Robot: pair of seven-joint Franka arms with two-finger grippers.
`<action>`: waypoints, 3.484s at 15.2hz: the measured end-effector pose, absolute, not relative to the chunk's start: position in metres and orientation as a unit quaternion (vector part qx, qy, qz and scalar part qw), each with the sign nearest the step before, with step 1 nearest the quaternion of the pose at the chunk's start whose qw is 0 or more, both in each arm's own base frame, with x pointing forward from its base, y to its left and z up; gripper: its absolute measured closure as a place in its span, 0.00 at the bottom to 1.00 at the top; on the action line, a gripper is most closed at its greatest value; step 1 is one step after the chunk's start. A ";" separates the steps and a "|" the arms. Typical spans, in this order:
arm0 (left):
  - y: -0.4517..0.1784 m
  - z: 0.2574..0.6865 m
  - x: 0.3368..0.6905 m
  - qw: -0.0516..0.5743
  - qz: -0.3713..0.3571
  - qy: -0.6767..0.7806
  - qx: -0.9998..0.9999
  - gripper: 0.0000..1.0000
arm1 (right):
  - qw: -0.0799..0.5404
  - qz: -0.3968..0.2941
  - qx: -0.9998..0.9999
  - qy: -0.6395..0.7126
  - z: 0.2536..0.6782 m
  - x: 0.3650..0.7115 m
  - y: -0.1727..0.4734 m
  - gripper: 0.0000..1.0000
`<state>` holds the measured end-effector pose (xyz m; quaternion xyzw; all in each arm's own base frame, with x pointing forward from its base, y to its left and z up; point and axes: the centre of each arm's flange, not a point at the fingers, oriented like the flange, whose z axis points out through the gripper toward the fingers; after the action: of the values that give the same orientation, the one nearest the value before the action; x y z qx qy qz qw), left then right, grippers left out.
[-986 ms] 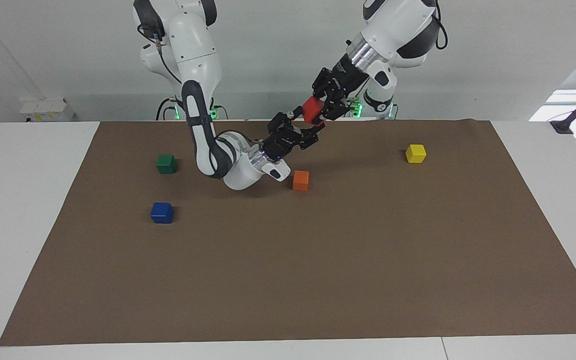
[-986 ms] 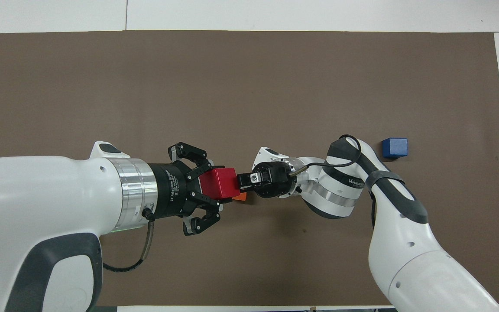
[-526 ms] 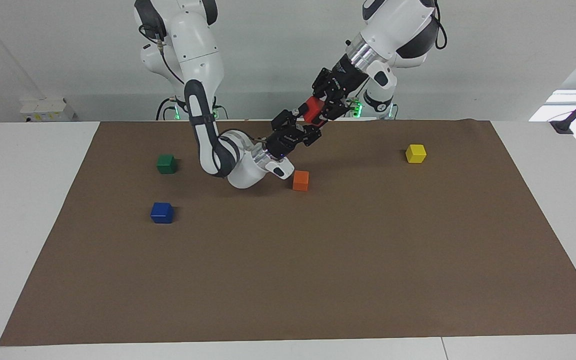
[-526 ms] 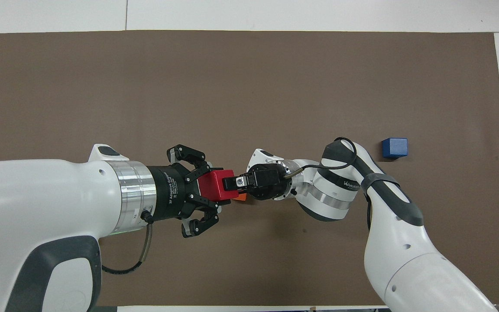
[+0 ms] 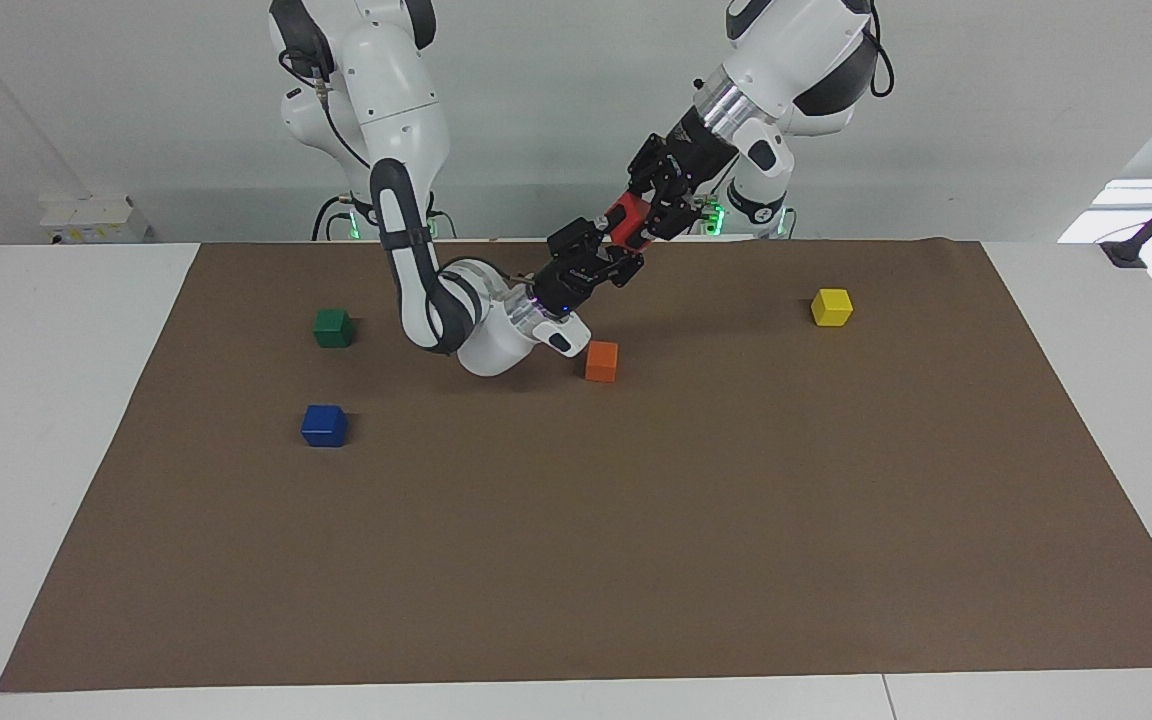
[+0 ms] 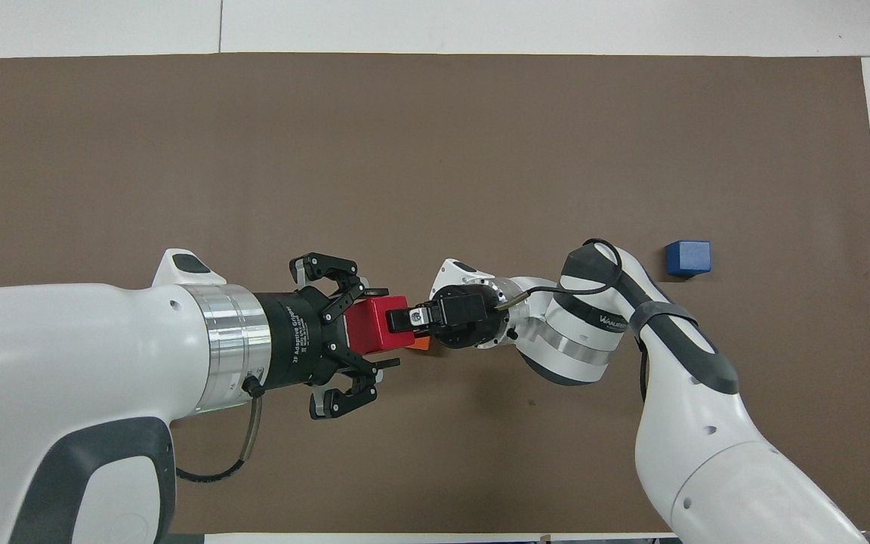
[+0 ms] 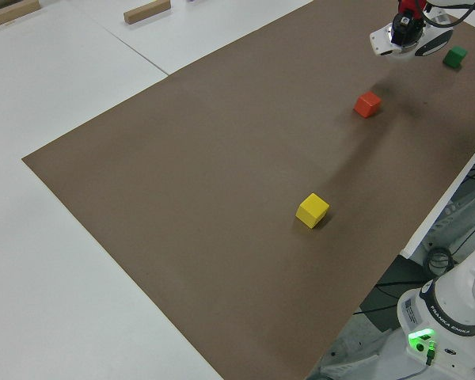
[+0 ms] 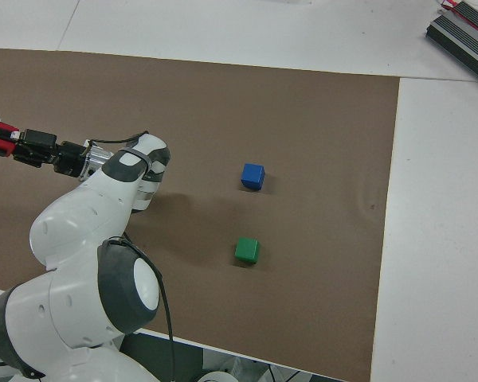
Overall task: Transfer red block to right arm and stack on blue block
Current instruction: 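Open the left gripper and withdraw it while the right gripper pulls away, then carry the red cube with the right gripper over the blue cube, then lower the red cube onto the blue cube with the right gripper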
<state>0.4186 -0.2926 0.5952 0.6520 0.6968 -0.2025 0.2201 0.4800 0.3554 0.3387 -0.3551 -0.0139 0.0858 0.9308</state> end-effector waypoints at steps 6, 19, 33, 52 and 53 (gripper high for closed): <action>-0.205 0.596 0.447 0.211 -0.186 0.603 0.747 0.00 | 0.930 0.091 -0.355 -0.017 0.355 0.492 0.339 0.44; -0.031 0.603 0.509 0.009 -0.022 0.133 0.991 0.00 | 0.707 0.127 -0.695 -0.033 0.518 0.563 0.065 0.44; -0.079 0.617 0.554 -0.004 -0.003 -0.025 1.000 0.00 | 0.093 0.055 -0.994 -0.006 0.597 0.545 0.047 0.44; -0.041 0.613 0.558 -0.004 -0.007 -0.001 1.000 0.00 | -0.049 0.006 -0.997 0.051 0.359 0.577 0.017 0.44; -0.041 0.613 0.558 -0.004 -0.007 -0.001 1.000 0.00 | -0.048 0.003 -0.997 0.054 0.355 0.579 0.013 0.44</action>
<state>0.5577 -0.0409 0.6134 1.0000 -0.0008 -0.0074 -0.0039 0.5786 0.0135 0.3546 -0.9974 0.0536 0.0031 -0.0485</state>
